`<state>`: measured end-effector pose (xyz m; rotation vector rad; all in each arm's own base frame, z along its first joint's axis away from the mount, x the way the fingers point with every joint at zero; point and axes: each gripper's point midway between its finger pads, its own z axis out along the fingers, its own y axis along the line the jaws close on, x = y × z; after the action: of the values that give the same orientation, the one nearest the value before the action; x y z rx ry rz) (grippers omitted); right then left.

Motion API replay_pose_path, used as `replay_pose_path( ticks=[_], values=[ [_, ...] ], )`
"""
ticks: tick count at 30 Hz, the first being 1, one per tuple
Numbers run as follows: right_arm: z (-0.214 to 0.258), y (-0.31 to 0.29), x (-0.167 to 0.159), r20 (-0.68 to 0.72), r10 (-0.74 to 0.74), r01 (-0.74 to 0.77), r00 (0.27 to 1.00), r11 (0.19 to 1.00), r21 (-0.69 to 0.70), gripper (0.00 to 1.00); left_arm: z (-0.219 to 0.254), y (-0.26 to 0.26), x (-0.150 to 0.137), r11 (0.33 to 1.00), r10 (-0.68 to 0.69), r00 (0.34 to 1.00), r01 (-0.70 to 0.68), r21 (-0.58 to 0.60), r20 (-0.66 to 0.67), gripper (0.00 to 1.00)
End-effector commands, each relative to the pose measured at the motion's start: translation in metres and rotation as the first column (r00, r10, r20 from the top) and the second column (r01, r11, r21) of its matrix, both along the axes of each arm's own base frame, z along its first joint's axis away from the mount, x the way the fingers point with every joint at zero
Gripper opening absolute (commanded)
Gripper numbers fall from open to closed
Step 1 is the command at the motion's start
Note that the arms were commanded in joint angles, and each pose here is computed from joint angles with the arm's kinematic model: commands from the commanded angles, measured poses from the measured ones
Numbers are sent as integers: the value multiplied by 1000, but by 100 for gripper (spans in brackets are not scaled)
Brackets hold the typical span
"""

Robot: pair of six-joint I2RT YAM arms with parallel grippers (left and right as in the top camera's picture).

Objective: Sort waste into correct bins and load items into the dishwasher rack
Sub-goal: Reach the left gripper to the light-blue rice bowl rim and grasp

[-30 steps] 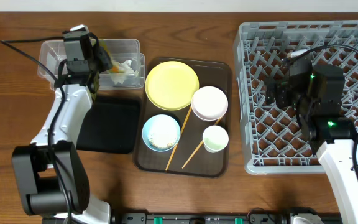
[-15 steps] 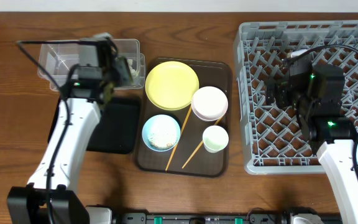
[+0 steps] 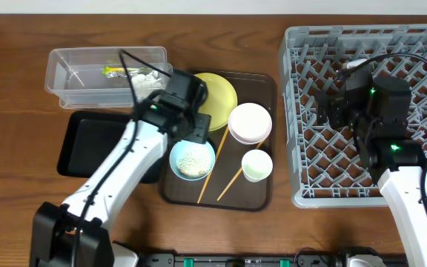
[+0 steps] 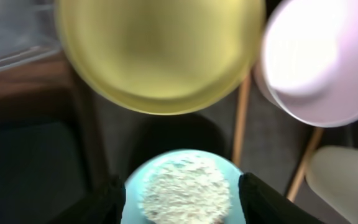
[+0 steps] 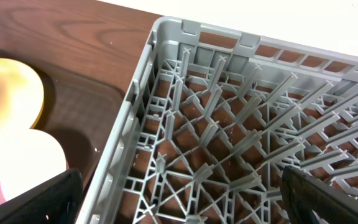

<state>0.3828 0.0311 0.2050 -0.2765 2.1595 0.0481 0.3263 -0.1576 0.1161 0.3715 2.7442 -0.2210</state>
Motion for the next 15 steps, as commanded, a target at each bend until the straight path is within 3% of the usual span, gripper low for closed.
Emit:
replay_pose_path(
  ticks=[1,15],
  values=[
    [10,-2,2,21,-17,16,1000,1000,9,99,-11,-13,-7,998,-58,998,58,23,-31,63],
    [9,-2,1,12,-17,17,1000,1000,9,99,-66,-33,-43,980,-140,964,168,108,-227,63]
  ],
)
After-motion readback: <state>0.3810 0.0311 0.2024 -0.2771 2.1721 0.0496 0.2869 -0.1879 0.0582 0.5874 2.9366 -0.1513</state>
